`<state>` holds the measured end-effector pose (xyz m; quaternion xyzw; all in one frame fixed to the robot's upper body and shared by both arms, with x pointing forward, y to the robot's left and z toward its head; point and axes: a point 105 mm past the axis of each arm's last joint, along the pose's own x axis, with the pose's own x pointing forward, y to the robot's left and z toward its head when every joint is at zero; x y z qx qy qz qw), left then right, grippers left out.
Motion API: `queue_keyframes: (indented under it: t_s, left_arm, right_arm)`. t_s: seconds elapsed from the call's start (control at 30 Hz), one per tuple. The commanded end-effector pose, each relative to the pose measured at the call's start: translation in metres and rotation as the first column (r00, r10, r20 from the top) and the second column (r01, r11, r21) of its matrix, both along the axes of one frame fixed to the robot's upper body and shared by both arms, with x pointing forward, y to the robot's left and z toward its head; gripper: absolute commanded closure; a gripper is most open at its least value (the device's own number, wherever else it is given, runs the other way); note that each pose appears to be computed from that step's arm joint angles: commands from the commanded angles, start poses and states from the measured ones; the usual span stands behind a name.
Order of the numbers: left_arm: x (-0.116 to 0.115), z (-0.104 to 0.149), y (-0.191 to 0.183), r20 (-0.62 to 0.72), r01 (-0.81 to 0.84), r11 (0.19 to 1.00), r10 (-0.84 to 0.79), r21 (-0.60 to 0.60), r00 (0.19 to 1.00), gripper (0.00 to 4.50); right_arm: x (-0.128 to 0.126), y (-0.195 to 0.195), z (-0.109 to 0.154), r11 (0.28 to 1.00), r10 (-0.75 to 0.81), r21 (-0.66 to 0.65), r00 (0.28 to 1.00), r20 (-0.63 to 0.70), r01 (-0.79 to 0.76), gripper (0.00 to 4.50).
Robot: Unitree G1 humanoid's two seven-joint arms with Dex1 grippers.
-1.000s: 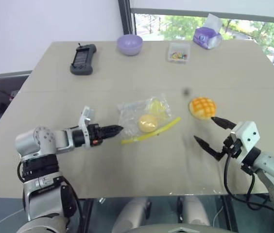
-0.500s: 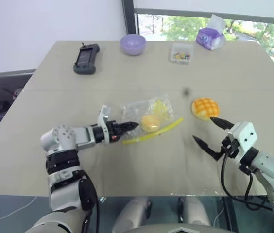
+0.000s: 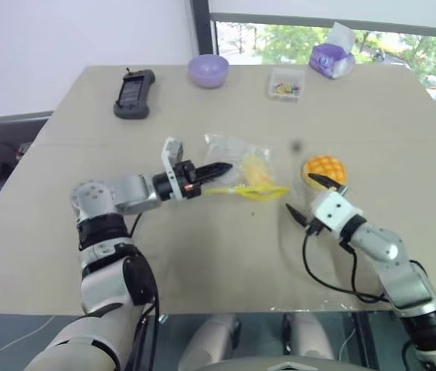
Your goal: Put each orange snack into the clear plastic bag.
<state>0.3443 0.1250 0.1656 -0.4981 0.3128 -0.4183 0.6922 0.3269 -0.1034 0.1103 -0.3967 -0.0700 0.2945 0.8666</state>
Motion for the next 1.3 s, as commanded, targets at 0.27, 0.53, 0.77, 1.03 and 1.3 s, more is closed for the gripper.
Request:
queue_keyframes:
  t_s: [0.27,0.53,0.77,1.03,1.3]
  left_arm:
    - [-0.002,0.003,0.005,-0.044,-0.041,0.999,0.039,-0.034,0.998,4.40]
    - [0.001,-0.002,0.018,-0.083,-0.123,0.991,0.118,-0.050,0.990,4.40]
    - [0.005,-0.009,0.030,-0.143,-0.168,0.984,0.158,-0.058,0.977,4.40]
    - [0.010,-0.010,0.031,-0.164,-0.187,0.979,0.172,-0.079,0.971,4.40]
    - [0.018,0.006,0.021,-0.167,-0.238,0.965,0.218,-0.108,0.961,4.40]
  right_arm:
    - [0.008,0.048,-0.001,0.994,0.103,-0.038,0.995,-0.010,-0.103,0.00]
    - [-0.001,0.036,0.004,0.994,0.098,-0.041,0.995,-0.035,-0.099,0.00]
    - [-0.007,0.026,-0.015,0.986,0.071,-0.146,0.992,-0.102,-0.085,0.00]
    - [0.020,0.029,-0.034,0.969,-0.002,-0.247,0.995,-0.104,-0.023,0.00]
    - [-0.002,0.062,-0.014,0.978,0.166,-0.098,0.974,-0.155,-0.182,0.00]
